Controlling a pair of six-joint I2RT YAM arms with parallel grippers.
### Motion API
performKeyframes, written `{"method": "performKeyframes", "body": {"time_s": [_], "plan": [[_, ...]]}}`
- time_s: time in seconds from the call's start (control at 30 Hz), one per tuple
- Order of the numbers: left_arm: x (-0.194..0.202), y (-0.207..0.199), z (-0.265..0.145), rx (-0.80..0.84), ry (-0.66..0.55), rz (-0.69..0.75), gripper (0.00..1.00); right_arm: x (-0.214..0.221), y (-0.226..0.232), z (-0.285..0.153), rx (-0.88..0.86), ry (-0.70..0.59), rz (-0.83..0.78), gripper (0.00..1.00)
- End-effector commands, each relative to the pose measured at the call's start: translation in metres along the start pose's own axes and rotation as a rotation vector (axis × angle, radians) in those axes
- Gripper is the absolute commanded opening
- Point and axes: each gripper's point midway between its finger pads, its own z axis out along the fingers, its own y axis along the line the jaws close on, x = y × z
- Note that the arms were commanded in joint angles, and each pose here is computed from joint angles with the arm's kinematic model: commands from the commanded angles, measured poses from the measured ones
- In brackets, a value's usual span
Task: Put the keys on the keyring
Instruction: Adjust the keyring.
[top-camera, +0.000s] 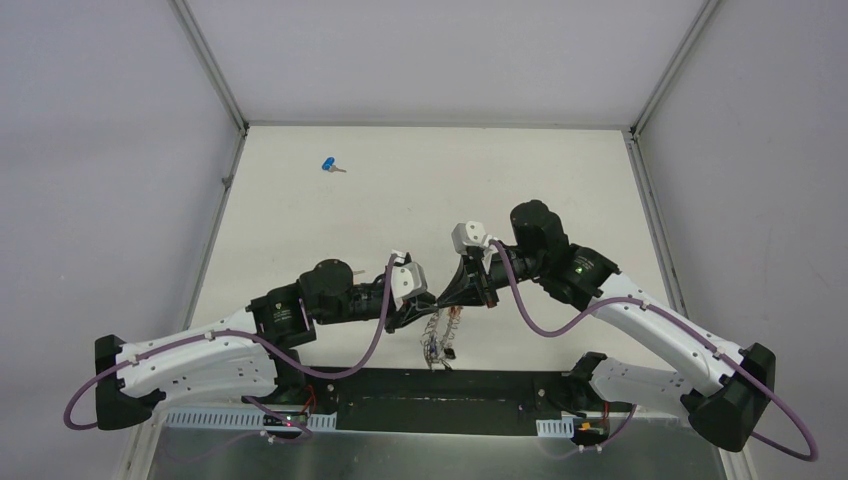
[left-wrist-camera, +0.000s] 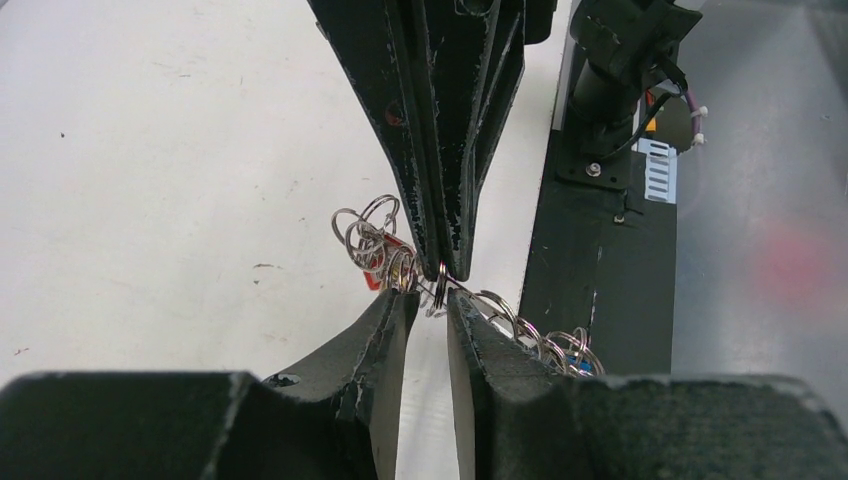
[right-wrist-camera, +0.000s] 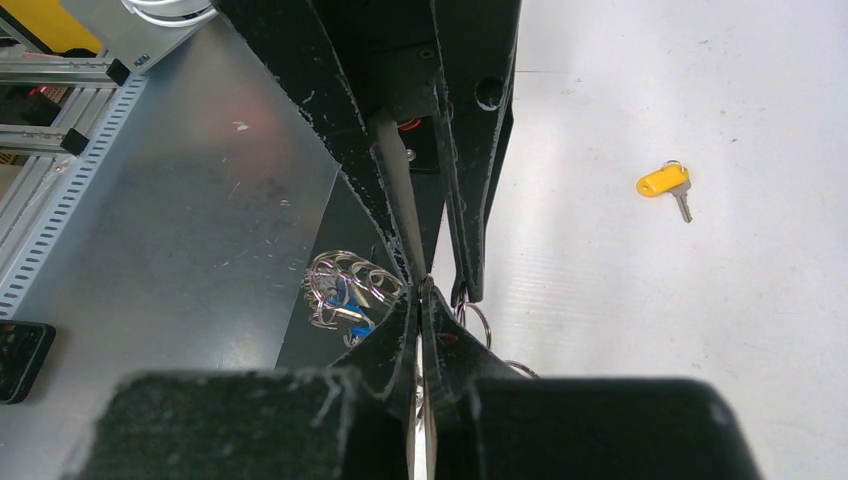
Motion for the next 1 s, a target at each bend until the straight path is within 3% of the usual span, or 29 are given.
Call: {"method": "performKeyframes", "body": {"time_s": [0.0,0.17,0.23,0.3,0.4,0.63,0.8,0.87,0.97], "plan": [[-0.023,-0.001,-0.002,0.006,-0.051,0.026,0.25,-0.025,0.006,-0.001,-0.032,-0.071,-0.087,0.00],[-0.033,-0.001,-0.005,-0.001,-0.095,0.029,0.24,-0.023,0.005,0.000,-0.033,-0.068,-0.083,0.00],[-0.033,-0.001,-0.006,-0.004,-0.103,0.027,0.18,-0.023,0.005,0.000,-0.034,-0.066,-0.082,0.00],[-0.033,-0.001,-0.007,-0.004,-0.111,0.025,0.06,-0.022,0.005,0.000,-0.036,-0.065,-0.082,0.00],[-0.033,-0.002,-0.008,0.002,-0.123,0.021,0.00,-0.021,0.004,0.001,-0.035,-0.063,-0.080,0.00],[-0.029,-0.004,-0.010,0.004,-0.128,0.010,0.00,-0.022,-0.001,0.001,-0.009,-0.059,-0.070,0.01],[-0.029,-0.007,-0.012,0.019,-0.160,0.017,0.00,-0.036,-0.003,-0.005,0.038,-0.097,-0.107,0.42],[-0.029,-0.008,-0.014,0.030,-0.183,0.032,0.00,-0.046,-0.001,-0.008,0.058,-0.136,-0.138,0.51],[-0.029,-0.009,-0.019,0.033,-0.220,0.058,0.00,-0.057,0.001,-0.015,0.092,-0.186,-0.190,0.58]]}}
